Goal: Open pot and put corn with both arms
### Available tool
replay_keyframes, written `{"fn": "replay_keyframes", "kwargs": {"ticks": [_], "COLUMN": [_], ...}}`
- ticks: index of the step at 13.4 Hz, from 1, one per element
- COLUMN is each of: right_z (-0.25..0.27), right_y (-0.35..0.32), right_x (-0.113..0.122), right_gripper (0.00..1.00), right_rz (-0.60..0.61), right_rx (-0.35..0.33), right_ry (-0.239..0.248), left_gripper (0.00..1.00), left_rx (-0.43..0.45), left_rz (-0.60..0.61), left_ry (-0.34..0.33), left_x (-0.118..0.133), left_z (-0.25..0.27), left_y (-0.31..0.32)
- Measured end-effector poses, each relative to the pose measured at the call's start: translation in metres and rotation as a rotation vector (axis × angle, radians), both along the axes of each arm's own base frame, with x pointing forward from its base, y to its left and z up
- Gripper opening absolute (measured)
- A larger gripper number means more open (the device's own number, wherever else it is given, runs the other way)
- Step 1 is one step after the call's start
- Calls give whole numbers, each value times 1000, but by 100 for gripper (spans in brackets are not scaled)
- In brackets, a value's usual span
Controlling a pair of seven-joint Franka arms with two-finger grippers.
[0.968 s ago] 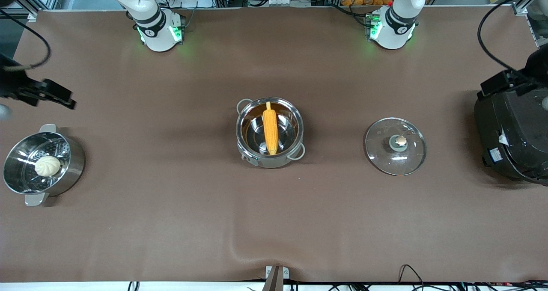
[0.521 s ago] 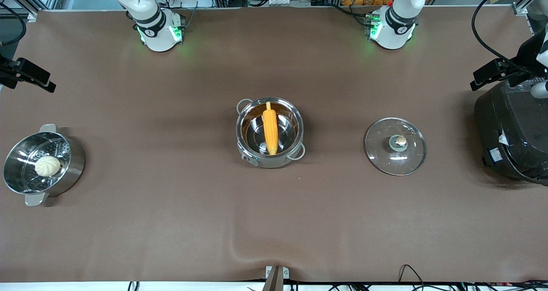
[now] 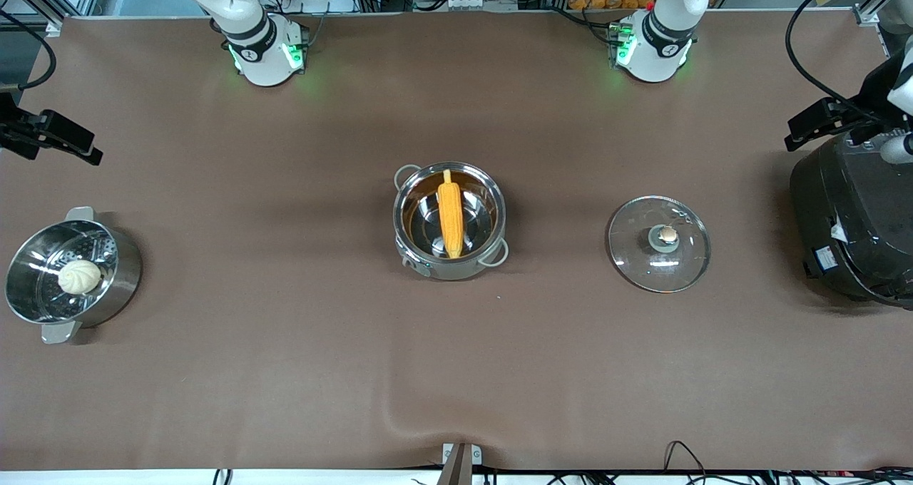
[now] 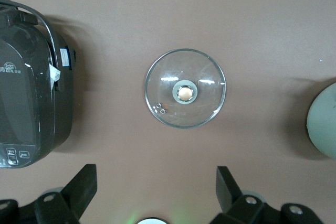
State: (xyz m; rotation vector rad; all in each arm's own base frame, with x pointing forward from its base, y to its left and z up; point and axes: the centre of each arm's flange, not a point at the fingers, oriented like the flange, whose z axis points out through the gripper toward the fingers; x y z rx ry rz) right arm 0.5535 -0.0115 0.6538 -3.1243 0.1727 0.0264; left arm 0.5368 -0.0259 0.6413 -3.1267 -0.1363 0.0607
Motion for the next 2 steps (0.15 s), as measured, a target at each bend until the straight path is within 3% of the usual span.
{"fn": "replay_keyframes", "kwargs": {"ticks": [2], "right_z": [-1], "right_y": [1], "right_x": [0], "right_gripper": [100], "right_rz": [1], "right_rx": [0], "right_ry": [2], "left_gripper": [100], "left_rx": [0], "left_rz": [-1], "left_ry": [-2], "left_x": [0], "left_z": [1], "left_y": [0]}}
